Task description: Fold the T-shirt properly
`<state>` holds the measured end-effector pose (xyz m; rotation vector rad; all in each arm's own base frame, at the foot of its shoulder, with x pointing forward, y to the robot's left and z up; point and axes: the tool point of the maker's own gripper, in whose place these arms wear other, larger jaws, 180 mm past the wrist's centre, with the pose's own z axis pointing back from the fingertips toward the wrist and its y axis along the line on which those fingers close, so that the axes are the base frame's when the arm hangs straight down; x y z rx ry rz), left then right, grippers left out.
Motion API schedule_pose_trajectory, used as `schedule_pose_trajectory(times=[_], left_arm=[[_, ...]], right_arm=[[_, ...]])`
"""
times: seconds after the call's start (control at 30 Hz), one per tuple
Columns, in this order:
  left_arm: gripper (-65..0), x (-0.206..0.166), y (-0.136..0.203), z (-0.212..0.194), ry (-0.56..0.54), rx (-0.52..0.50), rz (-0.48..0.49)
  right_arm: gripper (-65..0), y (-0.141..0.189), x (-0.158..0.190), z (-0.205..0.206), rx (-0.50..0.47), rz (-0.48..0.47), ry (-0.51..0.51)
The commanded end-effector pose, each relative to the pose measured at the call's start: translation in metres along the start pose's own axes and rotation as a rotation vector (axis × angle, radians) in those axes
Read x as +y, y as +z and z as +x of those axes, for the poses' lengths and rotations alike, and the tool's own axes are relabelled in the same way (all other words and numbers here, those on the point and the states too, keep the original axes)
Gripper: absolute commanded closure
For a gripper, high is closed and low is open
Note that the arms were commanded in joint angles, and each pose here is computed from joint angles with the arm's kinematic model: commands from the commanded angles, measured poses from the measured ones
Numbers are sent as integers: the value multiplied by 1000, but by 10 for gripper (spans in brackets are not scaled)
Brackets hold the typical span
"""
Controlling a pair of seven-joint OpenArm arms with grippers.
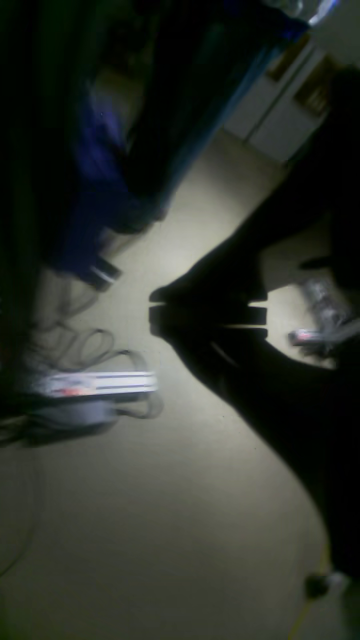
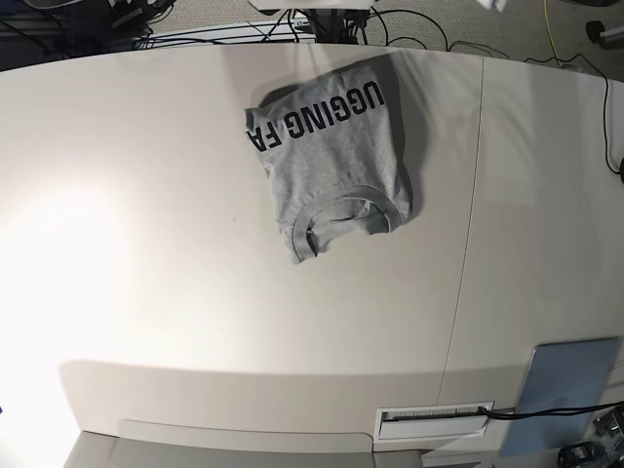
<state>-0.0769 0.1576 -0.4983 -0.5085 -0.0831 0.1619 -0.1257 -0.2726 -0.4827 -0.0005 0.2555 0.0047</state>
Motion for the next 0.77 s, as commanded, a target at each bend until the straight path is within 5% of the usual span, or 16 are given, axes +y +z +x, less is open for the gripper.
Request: schedule_pose_trajectory(times=[0.0, 0.2, 0.5, 0.73], left_arm=[[0, 6, -5, -7, 16, 8, 2], [0, 36, -57, -39, 131, 88, 35], [0, 40, -114, -2, 186, 133, 51], [0, 42, -131, 20, 202, 153, 102]], right_arm=[[0, -9, -7, -9, 37, 2, -7], [0, -68, -18, -3, 87, 116, -106], [0, -101, -2, 60, 8, 196, -143], [0, -105, 24, 85, 27, 225, -4]])
